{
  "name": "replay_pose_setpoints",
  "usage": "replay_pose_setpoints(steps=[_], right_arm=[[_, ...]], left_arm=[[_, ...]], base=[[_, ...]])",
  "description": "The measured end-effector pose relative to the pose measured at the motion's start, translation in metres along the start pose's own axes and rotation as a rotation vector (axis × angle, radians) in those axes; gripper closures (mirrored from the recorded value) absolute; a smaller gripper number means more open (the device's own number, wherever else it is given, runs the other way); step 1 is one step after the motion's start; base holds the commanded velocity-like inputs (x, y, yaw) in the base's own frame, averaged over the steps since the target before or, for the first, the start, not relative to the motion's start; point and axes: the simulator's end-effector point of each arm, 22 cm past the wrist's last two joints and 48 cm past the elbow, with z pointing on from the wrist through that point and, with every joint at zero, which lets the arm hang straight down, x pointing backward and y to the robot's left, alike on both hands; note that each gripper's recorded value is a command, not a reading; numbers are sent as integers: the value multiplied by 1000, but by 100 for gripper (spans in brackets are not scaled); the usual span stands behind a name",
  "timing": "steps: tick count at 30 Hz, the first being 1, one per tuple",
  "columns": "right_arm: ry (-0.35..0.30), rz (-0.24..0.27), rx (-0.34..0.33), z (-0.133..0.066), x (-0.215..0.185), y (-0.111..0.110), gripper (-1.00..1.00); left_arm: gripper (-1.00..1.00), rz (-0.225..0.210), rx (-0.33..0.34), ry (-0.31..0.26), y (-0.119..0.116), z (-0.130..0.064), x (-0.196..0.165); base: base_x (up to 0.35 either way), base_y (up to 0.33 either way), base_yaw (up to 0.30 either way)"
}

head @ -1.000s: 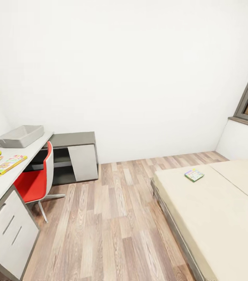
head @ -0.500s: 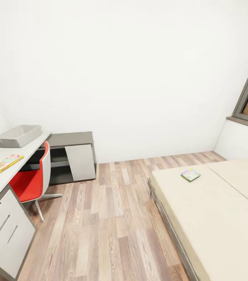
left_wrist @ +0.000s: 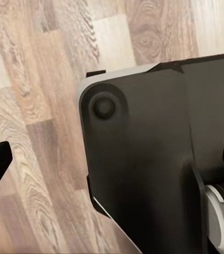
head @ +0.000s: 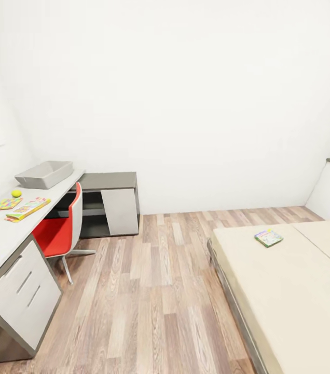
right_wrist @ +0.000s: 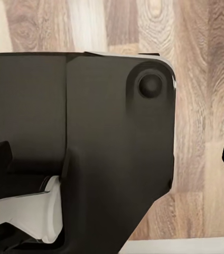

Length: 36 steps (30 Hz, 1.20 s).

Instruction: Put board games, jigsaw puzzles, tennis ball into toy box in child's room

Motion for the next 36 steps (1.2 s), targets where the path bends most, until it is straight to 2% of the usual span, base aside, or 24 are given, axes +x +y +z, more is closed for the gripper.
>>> replay_pose_setpoints(steps=[36], right_arm=[[2,0,0,0,1,0,-100]], left_arm=[[-100,0,2,3,-1,0,1]], base=[[-59,-15,16]])
